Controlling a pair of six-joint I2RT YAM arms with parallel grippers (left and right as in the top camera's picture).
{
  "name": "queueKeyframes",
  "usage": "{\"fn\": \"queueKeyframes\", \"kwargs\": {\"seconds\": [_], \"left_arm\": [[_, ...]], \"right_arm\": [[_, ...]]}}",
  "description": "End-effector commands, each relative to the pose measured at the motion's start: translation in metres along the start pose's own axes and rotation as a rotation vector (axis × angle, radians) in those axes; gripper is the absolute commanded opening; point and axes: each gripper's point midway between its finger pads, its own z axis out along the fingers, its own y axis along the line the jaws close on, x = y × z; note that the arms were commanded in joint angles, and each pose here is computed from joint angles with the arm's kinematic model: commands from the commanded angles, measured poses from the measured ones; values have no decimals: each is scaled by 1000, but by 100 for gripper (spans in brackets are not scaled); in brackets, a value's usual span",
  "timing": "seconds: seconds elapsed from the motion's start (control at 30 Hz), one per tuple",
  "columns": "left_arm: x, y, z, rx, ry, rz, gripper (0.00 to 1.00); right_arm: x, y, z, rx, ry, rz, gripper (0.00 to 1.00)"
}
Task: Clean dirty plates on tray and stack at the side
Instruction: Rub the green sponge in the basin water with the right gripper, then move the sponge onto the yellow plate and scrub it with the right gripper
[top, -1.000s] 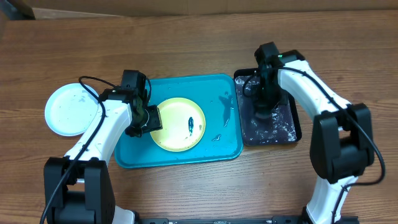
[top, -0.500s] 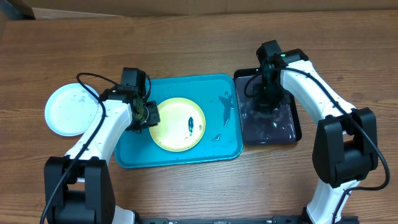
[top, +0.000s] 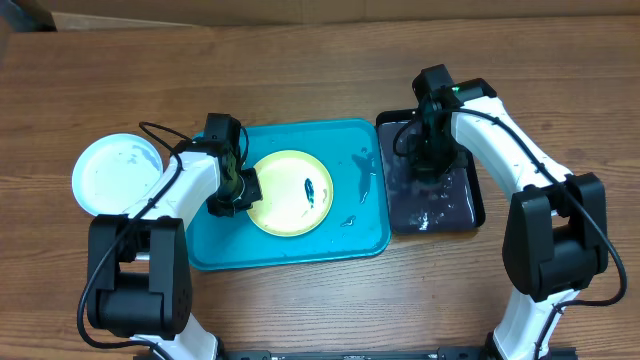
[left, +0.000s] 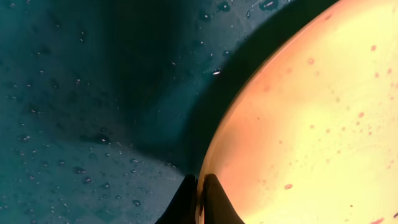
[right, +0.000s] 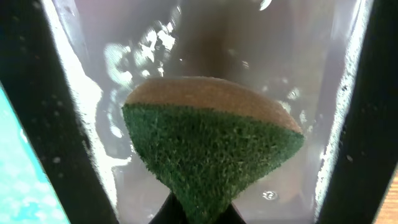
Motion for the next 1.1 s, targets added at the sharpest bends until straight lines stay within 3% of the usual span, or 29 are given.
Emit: {"fn": "queueKeyframes", "kwargs": {"seconds": [0.0,0.17,0.33,0.6,0.8,1.07], "left_arm": [[3,-10,4,49,47,-15,4],[2,-27,0,140,58,-34,4],[0,-27,0,139,50,-32,5],[-1,-27,0,141,48,-32,5],[-1,-28,0,141,48,-31,5],[0,-28,0,143,50,-31,5]], "right_arm": [[-16,-8,-21,3,-63,-6,4],[-21,-7,-31,0,-79,-33,4],[-29,4,-58,-59,-106,-37,4],[-16,114,-113,-572,-84,-161,4],[-1,153,-95,-416,-124,-285,4],[11,167,-39,-93,-169,-298,4]]}}
